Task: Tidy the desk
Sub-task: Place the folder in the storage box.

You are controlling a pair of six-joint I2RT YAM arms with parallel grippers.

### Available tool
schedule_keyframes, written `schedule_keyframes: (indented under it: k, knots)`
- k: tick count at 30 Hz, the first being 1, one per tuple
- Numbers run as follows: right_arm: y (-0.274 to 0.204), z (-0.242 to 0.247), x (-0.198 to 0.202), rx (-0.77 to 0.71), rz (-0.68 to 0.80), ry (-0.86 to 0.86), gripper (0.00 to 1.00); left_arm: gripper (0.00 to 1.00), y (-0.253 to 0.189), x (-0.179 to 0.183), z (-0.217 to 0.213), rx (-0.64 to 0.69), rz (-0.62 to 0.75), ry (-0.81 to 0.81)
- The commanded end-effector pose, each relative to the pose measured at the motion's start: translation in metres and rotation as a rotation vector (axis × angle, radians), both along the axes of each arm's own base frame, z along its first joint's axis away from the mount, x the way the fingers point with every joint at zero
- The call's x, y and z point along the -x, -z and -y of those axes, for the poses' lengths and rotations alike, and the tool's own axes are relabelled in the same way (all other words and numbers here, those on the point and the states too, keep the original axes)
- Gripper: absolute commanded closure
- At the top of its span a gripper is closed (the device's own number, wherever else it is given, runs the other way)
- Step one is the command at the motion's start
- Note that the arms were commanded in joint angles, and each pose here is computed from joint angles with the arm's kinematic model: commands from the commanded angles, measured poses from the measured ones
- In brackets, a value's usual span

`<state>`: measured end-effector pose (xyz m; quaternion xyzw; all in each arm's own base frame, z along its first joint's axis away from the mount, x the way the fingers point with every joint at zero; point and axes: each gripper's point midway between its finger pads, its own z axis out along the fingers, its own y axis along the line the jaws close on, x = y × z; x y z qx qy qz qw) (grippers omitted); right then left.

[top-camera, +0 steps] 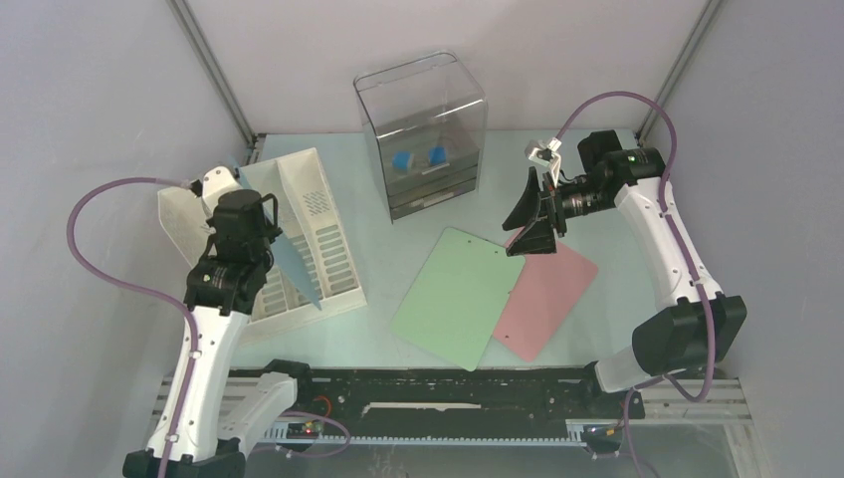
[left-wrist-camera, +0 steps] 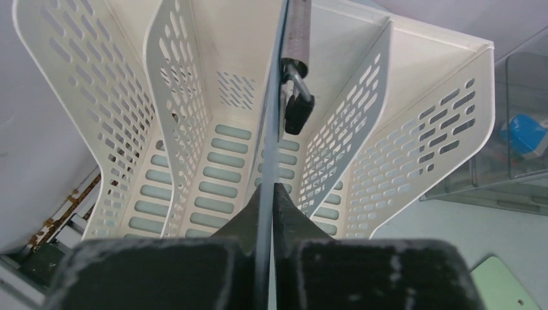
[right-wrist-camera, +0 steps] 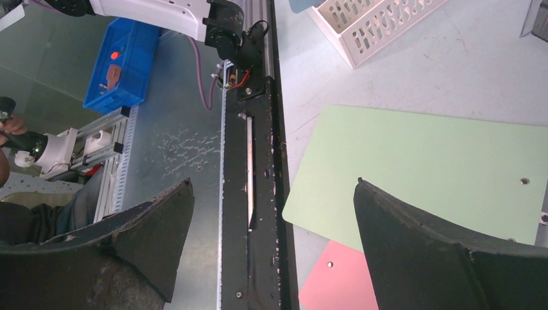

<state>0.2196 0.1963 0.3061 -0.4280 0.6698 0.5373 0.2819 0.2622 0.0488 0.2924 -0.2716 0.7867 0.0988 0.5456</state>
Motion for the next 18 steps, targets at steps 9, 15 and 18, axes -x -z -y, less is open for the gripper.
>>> schedule_keyframes:
  k: [9, 15, 18]
  knots:
    - [-0.010, -0.001, 0.001, -0.035, 0.024, -0.009, 0.00, 1.00, -0.046, 0.009, -0.001, -0.126, 0.247, 0.106]
    - [-0.010, -0.001, 0.001, -0.035, 0.026, -0.009, 0.00, 1.00, -0.056, 0.013, 0.010, -0.165, 0.430, 0.191]
    - [-0.010, -0.001, 0.002, -0.035, 0.026, -0.009, 0.00, 1.00, -0.061, 0.014, 0.012, -0.183, 0.522, 0.202]
